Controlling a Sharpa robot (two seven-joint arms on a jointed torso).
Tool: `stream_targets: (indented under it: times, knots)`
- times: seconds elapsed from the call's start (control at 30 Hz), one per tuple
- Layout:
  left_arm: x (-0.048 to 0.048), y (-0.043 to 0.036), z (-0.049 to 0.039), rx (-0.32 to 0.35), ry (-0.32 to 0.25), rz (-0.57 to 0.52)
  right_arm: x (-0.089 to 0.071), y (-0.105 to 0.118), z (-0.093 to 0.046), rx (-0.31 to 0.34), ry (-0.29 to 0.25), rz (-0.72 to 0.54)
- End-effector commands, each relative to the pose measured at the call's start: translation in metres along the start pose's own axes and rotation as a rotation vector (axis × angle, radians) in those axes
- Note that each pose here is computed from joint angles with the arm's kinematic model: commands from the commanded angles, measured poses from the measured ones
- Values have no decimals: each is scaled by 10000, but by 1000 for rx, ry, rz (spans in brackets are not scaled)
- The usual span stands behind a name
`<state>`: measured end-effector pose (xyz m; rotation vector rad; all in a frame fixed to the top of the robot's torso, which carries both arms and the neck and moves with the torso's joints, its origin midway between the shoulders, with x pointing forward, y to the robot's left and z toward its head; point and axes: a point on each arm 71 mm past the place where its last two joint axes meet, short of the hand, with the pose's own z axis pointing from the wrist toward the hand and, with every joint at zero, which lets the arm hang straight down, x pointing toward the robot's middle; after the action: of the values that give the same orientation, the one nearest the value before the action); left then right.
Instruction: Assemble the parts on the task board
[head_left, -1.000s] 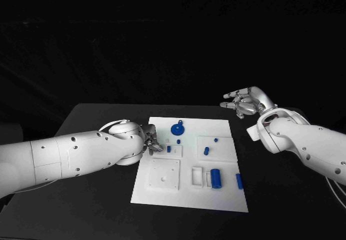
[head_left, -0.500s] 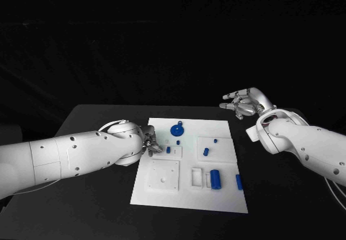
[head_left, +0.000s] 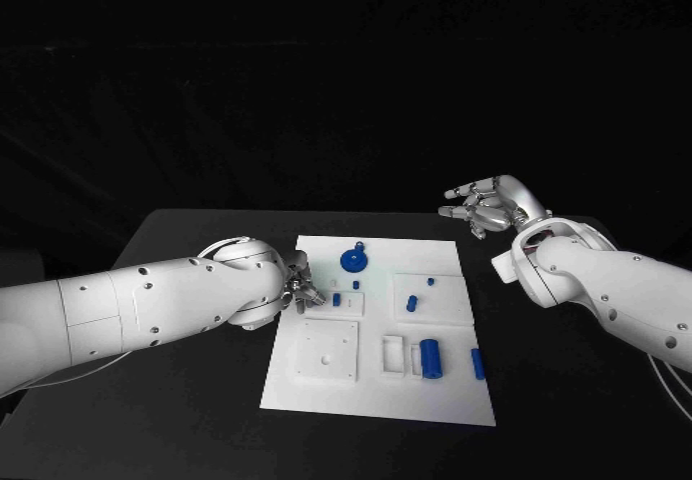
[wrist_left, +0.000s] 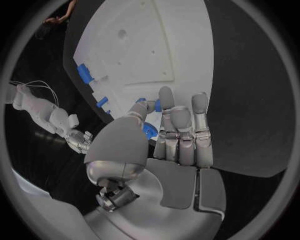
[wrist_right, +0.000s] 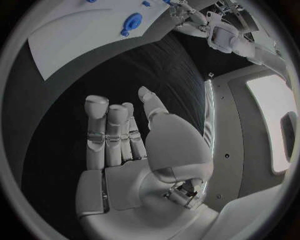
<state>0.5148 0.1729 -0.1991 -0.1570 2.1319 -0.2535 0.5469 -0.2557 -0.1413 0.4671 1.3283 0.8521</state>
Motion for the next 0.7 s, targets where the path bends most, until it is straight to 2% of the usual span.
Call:
stream_targets:
  times: [0.03,0.37,0.7]
  knots:
    - [49,31,20,-17,60,10,17,11,3,-11,13,2]
    - [41,14,52,-22,78,23,29,16,5,-12,16,4]
    - [21,-2,79,-26,74,36,38,15,7,-11,18,5]
